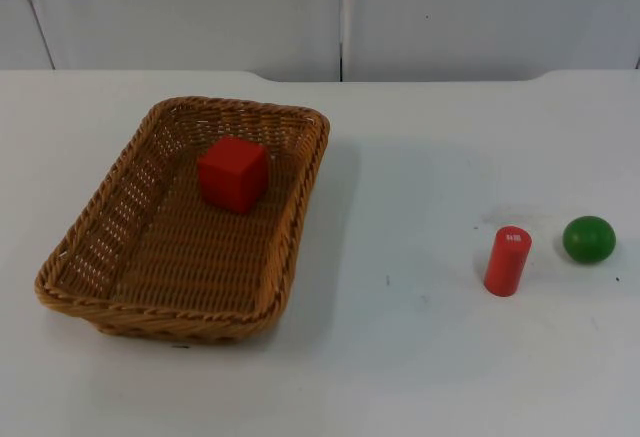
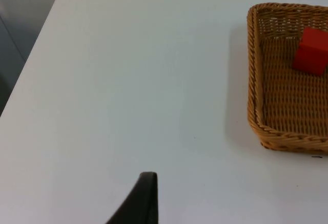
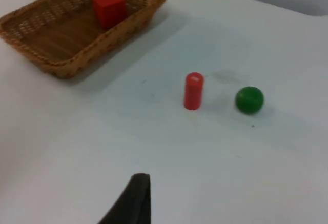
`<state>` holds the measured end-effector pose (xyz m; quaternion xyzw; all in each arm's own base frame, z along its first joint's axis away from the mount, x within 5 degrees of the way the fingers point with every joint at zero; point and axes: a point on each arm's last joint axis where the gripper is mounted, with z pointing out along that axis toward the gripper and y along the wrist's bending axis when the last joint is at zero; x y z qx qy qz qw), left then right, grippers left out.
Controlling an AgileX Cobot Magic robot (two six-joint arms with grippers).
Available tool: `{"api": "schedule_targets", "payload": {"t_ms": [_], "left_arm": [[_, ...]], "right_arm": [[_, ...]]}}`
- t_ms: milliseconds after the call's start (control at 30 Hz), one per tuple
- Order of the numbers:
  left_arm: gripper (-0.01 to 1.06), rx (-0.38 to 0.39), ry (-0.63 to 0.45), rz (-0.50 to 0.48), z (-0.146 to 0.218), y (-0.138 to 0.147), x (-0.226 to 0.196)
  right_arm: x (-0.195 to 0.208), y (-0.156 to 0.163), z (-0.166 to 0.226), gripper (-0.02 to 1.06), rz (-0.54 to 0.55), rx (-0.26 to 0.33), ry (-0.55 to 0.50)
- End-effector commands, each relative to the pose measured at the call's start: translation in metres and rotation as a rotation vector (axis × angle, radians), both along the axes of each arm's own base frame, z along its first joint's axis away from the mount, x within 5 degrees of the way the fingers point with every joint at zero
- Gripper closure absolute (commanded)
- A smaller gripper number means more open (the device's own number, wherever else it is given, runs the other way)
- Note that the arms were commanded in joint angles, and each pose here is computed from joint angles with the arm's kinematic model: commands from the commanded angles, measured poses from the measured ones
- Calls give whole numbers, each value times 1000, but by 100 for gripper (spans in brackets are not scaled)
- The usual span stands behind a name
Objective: Pick up the basket with the left hand and place the object to the left of the red cylinder into the basket with the right hand.
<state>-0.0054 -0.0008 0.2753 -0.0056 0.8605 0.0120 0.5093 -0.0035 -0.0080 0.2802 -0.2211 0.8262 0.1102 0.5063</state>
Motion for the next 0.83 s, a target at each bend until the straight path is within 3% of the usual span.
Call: {"api": "schedule_targets", "payload": {"t_ms": [0, 333, 800], "left_arm": [[0, -1, -10, -2, 0, 0, 0], [0, -1, -10, -2, 0, 0, 0], [0, -1, -10, -2, 0, 0, 0]], "right_arm": [[0, 0, 0, -1, -41, -3, -7], [-2, 1, 0, -1, -264, -3, -8], [-3, 2, 0, -1, -466, -4, -7]]}}
